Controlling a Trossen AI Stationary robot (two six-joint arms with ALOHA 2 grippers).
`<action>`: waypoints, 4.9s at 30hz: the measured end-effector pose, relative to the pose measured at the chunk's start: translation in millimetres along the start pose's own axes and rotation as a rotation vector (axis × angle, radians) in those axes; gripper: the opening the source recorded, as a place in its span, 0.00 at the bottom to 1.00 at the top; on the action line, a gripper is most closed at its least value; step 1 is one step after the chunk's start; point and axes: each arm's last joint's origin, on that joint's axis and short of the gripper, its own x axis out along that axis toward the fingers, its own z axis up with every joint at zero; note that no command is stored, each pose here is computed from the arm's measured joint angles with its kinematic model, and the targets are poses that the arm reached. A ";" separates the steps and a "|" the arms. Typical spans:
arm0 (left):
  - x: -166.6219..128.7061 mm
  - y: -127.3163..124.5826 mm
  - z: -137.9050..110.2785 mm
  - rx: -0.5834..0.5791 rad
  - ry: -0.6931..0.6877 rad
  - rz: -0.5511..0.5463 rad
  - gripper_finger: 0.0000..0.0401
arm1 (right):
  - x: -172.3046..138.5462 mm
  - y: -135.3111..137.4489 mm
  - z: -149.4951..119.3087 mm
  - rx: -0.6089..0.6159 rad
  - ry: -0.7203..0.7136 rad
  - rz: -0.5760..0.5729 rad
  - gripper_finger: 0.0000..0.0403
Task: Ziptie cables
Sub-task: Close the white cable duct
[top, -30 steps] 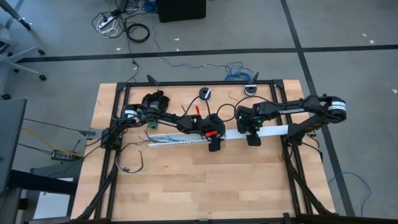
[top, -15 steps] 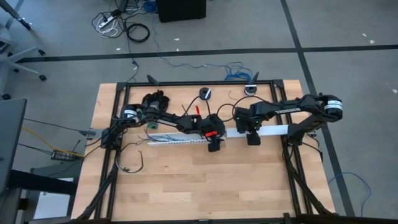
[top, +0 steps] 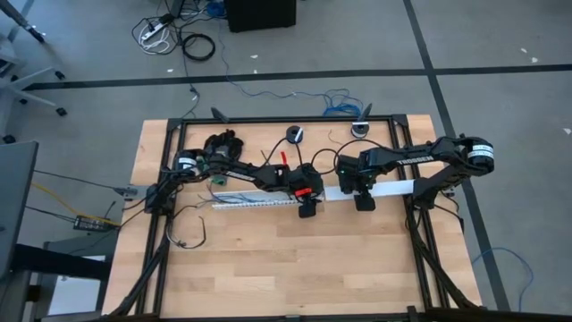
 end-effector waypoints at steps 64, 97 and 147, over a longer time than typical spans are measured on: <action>1.0 0.3 0.9 -0.004 -0.017 0.002 0.58 | -0.4 -2.2 1.2 0.021 -0.008 -0.042 0.58; 1.0 0.1 0.7 -0.001 -0.016 -0.011 0.58 | -0.3 0.5 3.9 0.004 -0.036 -0.003 0.58; 1.0 0.2 1.8 -0.025 -0.028 -0.036 0.58 | -0.6 0.8 7.8 0.015 -0.069 -0.024 0.58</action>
